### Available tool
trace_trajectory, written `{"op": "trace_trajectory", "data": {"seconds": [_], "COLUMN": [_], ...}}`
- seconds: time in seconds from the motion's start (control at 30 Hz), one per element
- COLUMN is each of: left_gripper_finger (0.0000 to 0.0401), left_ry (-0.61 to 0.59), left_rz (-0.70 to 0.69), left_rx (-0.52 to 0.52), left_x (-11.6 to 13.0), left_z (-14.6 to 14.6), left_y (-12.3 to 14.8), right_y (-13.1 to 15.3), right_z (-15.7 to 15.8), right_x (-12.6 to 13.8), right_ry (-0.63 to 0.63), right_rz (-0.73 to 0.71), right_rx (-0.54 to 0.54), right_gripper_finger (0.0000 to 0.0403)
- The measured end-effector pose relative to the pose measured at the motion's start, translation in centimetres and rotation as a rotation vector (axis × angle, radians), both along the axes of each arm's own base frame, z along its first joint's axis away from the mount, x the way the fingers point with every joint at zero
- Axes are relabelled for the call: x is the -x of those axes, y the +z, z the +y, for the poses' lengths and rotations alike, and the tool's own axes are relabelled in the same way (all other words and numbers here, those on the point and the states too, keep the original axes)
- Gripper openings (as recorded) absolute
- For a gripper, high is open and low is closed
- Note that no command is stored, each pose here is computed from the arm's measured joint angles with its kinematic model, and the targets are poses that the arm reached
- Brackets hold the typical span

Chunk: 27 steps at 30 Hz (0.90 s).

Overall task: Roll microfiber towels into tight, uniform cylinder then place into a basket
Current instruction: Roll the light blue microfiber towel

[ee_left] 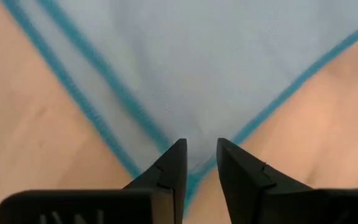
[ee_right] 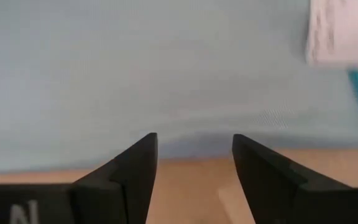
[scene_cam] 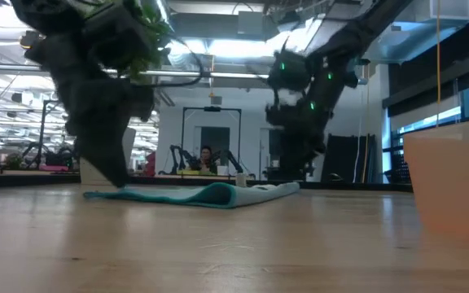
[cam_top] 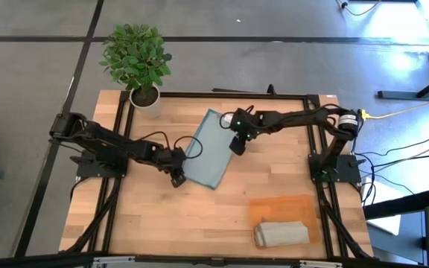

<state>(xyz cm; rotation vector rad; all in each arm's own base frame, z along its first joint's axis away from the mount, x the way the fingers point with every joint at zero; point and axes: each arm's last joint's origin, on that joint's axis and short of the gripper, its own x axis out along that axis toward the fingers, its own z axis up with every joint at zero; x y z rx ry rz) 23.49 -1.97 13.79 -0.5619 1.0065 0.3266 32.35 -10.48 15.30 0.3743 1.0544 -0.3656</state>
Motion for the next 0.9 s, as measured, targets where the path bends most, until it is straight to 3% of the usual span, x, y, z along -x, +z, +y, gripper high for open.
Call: {"op": "trace_trajectory", "data": {"seconds": [0.13, 0.3, 0.67, 0.9], "left_gripper_finger": [0.008, 0.008, 0.008, 0.008], "left_ry": [-0.049, -0.019, -0.001, -0.03], "left_rz": [-0.007, 0.056, 0.179, 0.222], "left_rx": [-0.049, -0.195, -0.181, -0.175], "left_x": [-0.4, 0.1, -0.6, -1.0], "left_z": [0.1, 1.0, 2.0, 1.0], "left_y": [2.0, 2.8, 0.1, -1.1], "right_y": [2.4, 2.6, -2.3, -2.9], "right_z": [1.6, 4.7, 7.1, 6.5], "right_x": [-0.8, -1.8, -3.7, -3.9], "right_ry": [0.092, 0.251, 0.339, 0.332], "right_rz": [-0.09, -0.141, -0.075, -0.073], "right_rx": [-0.073, -0.122, -0.129, -0.131], "right_gripper_finger": [0.021, 0.021, 0.021, 0.021]}}
